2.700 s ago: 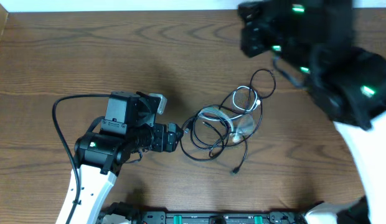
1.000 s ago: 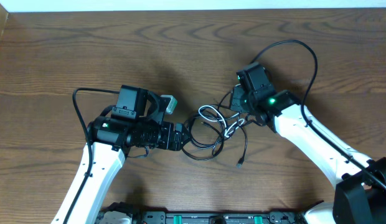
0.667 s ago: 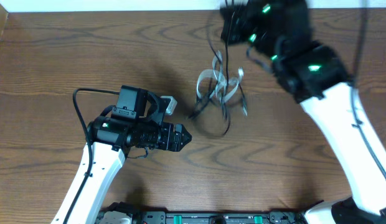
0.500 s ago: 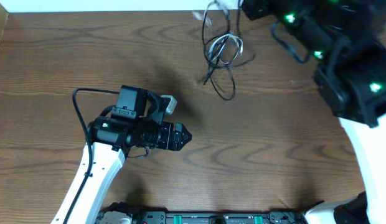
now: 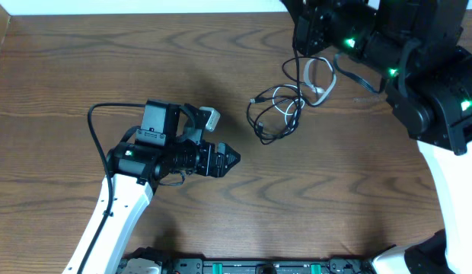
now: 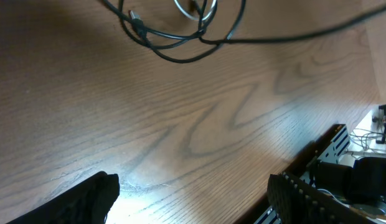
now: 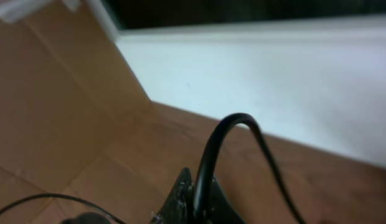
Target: Untangle cables
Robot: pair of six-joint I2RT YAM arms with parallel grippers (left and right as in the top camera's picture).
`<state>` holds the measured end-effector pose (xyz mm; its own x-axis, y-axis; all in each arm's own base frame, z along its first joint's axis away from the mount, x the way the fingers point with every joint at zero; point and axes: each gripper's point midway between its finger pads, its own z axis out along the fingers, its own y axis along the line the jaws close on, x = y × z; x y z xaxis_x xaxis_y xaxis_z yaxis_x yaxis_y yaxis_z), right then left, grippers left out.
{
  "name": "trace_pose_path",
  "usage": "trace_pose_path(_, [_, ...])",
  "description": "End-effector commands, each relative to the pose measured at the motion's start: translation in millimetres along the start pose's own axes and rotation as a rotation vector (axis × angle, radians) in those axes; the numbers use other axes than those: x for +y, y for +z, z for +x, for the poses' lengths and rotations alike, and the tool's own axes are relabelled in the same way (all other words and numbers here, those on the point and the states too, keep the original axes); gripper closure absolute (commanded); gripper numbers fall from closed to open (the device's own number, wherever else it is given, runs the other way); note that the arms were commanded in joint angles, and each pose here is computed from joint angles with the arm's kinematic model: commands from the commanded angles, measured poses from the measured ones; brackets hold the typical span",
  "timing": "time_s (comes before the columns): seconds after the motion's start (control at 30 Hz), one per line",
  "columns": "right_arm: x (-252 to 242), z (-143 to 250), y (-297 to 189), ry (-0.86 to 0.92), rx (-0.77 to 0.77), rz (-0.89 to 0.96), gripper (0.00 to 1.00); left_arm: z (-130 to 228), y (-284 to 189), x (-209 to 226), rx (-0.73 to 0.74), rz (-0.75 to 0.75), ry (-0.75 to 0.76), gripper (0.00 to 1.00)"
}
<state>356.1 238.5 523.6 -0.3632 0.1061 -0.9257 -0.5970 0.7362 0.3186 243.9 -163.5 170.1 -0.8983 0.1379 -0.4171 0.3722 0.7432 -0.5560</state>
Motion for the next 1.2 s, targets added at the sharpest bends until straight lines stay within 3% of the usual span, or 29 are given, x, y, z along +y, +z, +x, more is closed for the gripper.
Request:
trace_pose_path(0.0, [46.3,-41.8,-41.8,-0.113,-0.148,-0.175,0.99,-7.7,-4.0,-7.7,-0.02,0.02,0.025,0.18])
trace_pose_path(0.2, [61.5,-76.1,-94.1,-0.23,-0.306,-0.148,0.99,-8.2,-4.0,-7.7,-0.022,0.02,0.027,0.18])
trace_pose_path(0.47, [5.3,-26.7,-84.1,-0.142,-0.096,0.121,0.99,-17.6,-3.8,-8.2,-0.057,0.022,0.053,0.18])
trace_pose_path(0.7, [15.1,-25.7,-92.3,-0.144,-0.095,0.077,0.99,-49.4,3.9,-6.4,-0.169,0.014,0.227,0.17])
trace_pose_path(0.93, [31.0,-27.3,-122.5,-0.153,-0.12,0.032,0.99,-50.2,71.5,-18.9,-0.081,0.084,0.334,0.19])
trace_pose_path(1.07, [36.2,-12.0,-127.5,-0.143,-0.061,-0.002,0.99,-65.3,94.6,-22.0,-0.124,0.1,0.391,0.19])
trace_pose_path(1.17, [46.0,1.1,-131.1,-0.134,-0.009,-0.063,0.99,-81.8,104.5,-4.9,-0.174,0.014,0.404,0.23])
